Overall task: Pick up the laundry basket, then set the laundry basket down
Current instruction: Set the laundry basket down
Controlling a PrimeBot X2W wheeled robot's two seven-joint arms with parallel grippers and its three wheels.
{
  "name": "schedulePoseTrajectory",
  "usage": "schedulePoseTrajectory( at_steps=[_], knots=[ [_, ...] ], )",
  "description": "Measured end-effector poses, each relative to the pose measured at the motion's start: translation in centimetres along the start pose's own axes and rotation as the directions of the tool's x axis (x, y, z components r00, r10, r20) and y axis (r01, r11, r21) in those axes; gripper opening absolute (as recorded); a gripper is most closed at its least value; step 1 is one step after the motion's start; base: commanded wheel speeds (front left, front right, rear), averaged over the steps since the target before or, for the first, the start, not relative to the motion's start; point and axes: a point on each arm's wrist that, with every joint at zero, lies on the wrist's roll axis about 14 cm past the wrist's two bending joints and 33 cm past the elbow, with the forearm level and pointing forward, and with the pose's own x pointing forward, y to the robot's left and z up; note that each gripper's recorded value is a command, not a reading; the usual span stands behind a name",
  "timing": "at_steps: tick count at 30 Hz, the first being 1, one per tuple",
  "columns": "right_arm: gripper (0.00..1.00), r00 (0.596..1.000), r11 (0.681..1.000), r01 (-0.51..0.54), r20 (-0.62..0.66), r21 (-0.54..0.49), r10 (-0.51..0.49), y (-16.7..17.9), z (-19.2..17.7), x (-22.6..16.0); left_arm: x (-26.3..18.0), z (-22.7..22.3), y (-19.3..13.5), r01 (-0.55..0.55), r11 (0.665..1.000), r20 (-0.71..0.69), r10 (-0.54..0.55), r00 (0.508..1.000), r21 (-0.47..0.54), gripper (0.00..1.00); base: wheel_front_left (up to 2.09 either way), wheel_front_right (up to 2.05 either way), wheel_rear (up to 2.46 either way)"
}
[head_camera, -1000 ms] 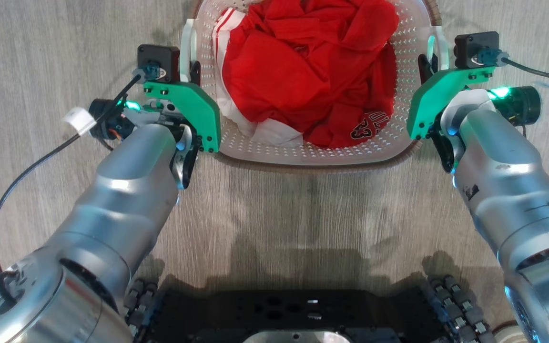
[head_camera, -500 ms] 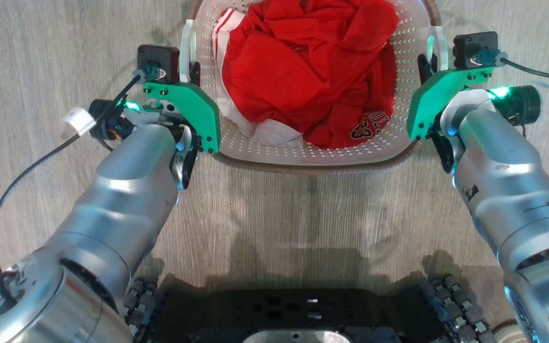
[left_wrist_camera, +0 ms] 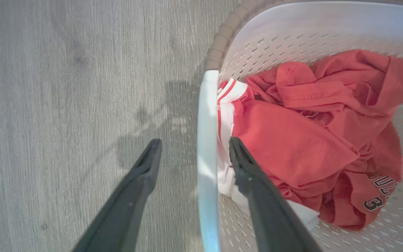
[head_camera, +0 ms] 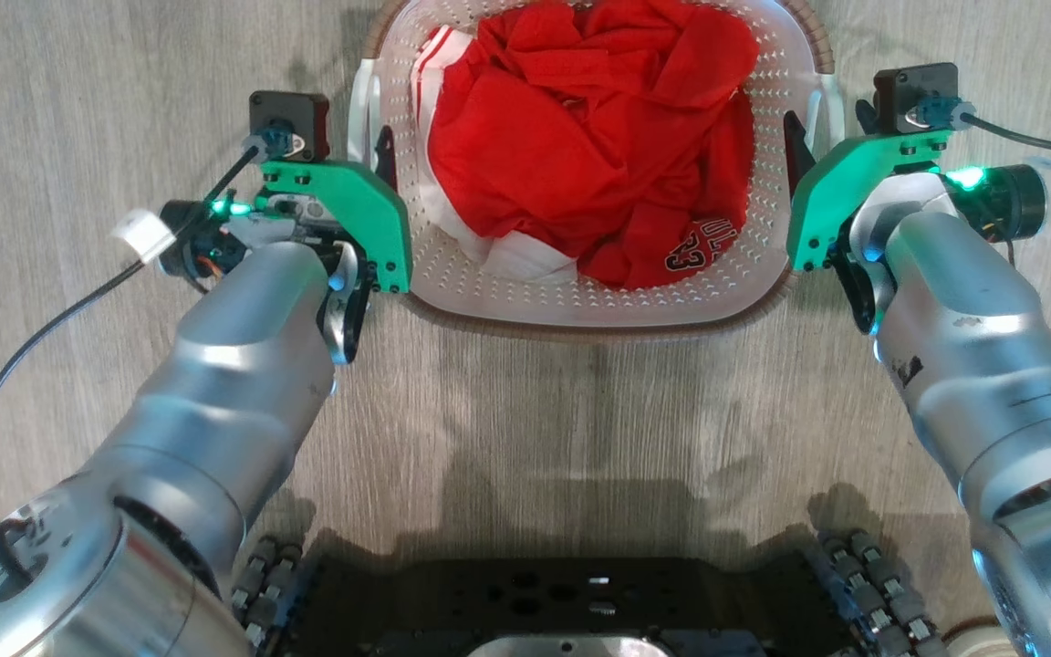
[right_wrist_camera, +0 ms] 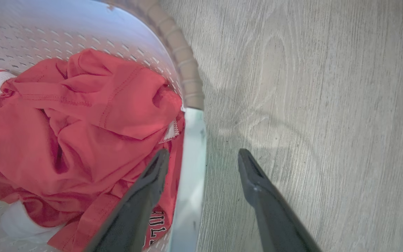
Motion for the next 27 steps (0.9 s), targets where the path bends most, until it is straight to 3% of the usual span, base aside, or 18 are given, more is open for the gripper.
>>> schedulePoseTrajectory(
  at_steps=[16, 23, 27],
  knots=[
    [1.00, 0.997, 1.000, 0.010, 0.073, -0.005, -0.009, 0.0, 2.9, -1.3, -1.2, 2.1, 0.1, -0.018, 1.000, 0.044, 0.018, 0.999, 0.002, 1.00, 0.00, 0.00, 0.00],
    [1.00, 0.989, 1.000, 0.013, 0.144, -0.015, -0.010, 0.3, 5.7, -2.6, -2.3, 7.0, -1.1, 0.011, 1.000, 0.173, -0.014, 0.985, 0.018, 1.00, 0.00, 0.00, 0.00],
    [1.00, 0.970, 1.000, 0.007, 0.241, -0.008, -0.005, 0.7, 9.2, -3.7, -3.6, 10.5, -1.0, 0.009, 0.998, 0.276, -0.024, 0.961, 0.058, 1.00, 0.00, 0.00, 0.00]
  ],
)
